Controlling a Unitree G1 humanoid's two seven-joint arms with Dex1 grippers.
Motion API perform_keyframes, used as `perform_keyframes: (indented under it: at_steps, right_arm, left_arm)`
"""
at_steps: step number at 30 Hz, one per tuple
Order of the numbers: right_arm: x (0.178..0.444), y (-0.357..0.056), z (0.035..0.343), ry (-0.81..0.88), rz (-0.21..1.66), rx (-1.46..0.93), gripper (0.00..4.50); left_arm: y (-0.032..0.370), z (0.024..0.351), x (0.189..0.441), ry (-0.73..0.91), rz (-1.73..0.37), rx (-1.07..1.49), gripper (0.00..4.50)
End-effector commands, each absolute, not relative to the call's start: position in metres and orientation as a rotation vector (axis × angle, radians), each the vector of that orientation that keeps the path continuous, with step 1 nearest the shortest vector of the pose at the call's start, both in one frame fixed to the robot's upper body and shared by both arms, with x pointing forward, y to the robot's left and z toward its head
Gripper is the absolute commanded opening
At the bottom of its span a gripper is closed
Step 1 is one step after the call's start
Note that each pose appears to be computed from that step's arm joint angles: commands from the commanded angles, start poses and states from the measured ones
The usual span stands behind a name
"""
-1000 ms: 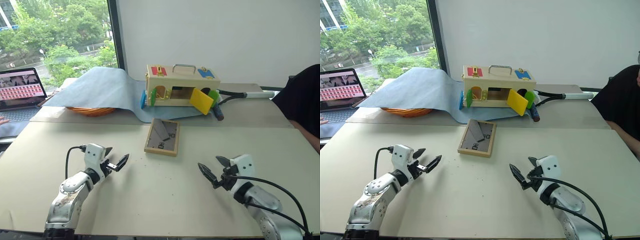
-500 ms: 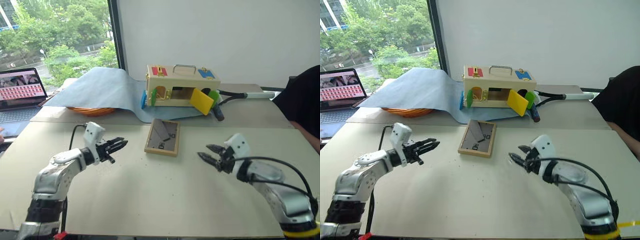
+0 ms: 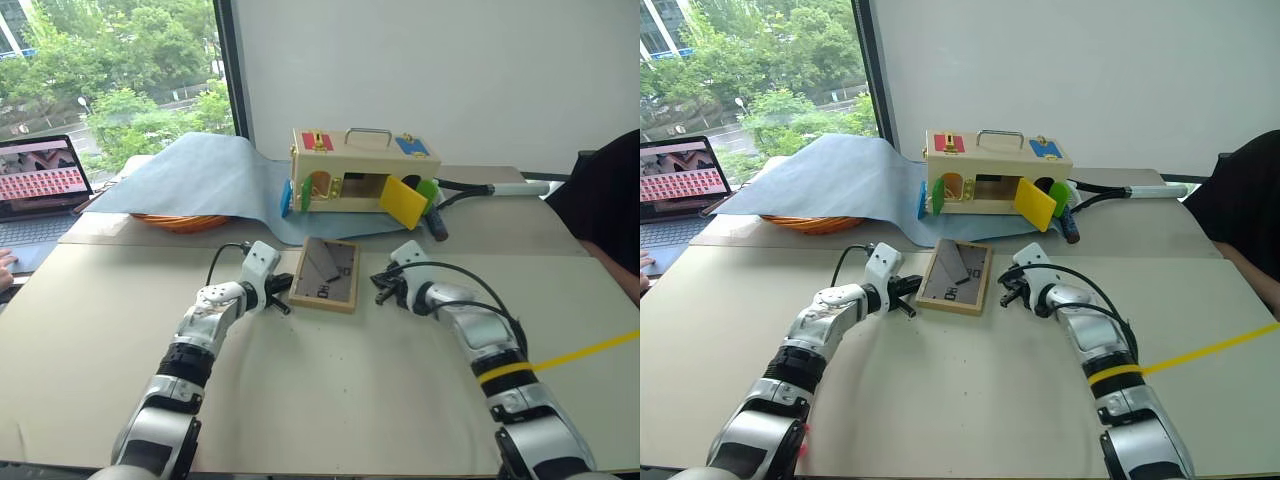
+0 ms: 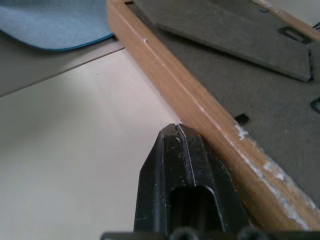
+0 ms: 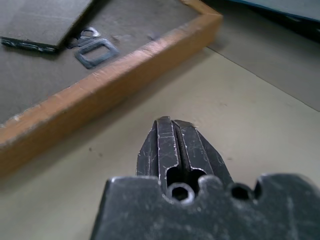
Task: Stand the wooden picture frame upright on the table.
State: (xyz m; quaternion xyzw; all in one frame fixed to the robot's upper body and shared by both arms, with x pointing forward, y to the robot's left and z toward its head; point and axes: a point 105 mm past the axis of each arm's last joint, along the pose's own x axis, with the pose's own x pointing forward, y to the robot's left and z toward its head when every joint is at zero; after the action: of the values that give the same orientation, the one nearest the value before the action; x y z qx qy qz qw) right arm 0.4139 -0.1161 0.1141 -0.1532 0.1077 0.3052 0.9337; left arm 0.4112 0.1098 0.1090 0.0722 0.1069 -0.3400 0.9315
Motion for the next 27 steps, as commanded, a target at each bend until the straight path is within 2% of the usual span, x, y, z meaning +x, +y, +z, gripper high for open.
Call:
perform_keyframes:
  at_steps: [1,4,8,20,23,27]
  right_arm:
    - [0.419,-0.101,0.119,0.175,0.677,-0.319,0.03]
    - [0.414,-0.091,0.117,0.167,0.734,-0.308,0.03]
    - [0.396,-0.089,0.113,0.175,0.788,-0.315,0.03]
    - [0.305,-0.087,0.097,0.311,0.87,-0.268,0.03]
    - [0.298,-0.091,0.097,0.332,0.845,-0.259,0.03]
    - [0.3,-0.104,0.097,0.348,0.795,-0.261,0.03]
  left_arm:
    - [0.095,0.115,0.409,0.195,-0.757,0.164,0.0]
    - [0.091,0.11,0.4,0.22,-0.807,0.167,0.0]
    - [0.09,0.096,0.373,0.294,-0.897,0.175,0.0]
    - [0.129,0.064,0.3,0.503,-0.903,0.172,0.0]
    - [0.141,0.058,0.285,0.557,-0.892,0.174,0.0]
    - [0.152,0.052,0.273,0.612,-0.868,0.165,0.0]
